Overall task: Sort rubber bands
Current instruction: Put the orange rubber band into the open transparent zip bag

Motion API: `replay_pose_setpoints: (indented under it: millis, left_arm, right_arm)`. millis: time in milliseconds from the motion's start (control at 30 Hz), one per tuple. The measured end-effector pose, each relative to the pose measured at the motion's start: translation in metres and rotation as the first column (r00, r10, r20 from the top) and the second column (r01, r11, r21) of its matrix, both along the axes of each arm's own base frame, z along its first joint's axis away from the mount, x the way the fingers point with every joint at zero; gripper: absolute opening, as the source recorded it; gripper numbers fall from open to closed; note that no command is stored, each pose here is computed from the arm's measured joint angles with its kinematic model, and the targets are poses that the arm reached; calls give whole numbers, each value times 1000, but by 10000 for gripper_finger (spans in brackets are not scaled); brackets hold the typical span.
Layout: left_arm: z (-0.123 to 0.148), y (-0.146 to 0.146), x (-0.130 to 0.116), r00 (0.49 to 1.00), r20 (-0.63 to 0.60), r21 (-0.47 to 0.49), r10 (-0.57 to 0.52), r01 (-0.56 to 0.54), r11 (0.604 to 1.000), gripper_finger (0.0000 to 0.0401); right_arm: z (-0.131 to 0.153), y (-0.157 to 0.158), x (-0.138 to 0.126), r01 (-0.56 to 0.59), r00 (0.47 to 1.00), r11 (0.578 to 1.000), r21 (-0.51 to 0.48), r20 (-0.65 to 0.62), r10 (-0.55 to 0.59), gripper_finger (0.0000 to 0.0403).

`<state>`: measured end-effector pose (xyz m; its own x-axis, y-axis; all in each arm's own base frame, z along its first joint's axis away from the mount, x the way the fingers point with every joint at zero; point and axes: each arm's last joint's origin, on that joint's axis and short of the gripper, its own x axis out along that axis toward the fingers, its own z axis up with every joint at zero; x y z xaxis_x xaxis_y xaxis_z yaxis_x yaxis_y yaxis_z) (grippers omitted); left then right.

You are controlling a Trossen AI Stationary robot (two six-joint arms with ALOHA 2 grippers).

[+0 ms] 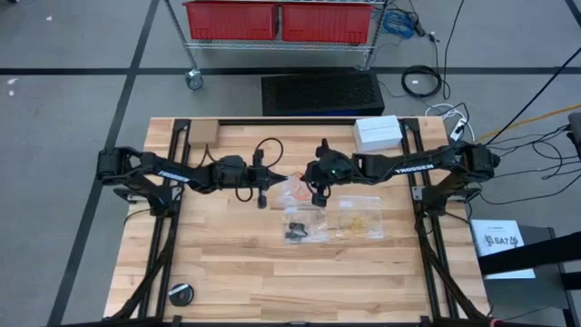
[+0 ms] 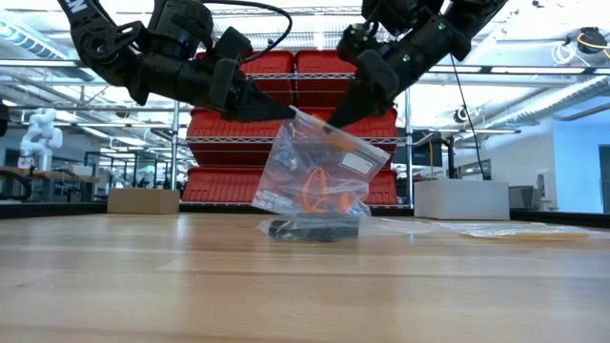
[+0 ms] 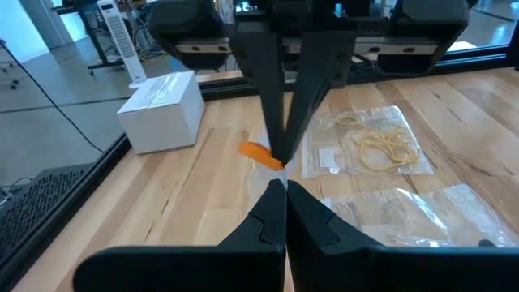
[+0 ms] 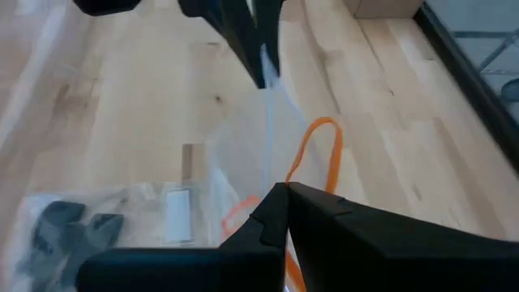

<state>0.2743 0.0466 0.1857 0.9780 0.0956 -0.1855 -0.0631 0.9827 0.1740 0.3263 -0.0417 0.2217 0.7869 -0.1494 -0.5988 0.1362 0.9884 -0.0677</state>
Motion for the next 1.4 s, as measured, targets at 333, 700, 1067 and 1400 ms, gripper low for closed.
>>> replay_pose_setpoints:
  millis: [333,700,1067,1400]
  left_arm:
    - [0,0,0,1000,0,2,7,-7,1000,0]
    - [0,0,0,1000,-1,3,8,-8,1000,0]
    - [0,1,0,1000,-1,2,12,-12,1000,0]
    - [0,1,0,1000,-1,1,13,-13,1000,0]
  right_arm:
    - [2,2,-2,15,1000,999,31,6,-16,125]
    - [42,4,-12,25,997,999,47,71,-29,173]
    - [31,-38,-18,205,978,976,77,14,-207,104]
    - [8,-60,-2,-5,998,951,309,64,-15,9]
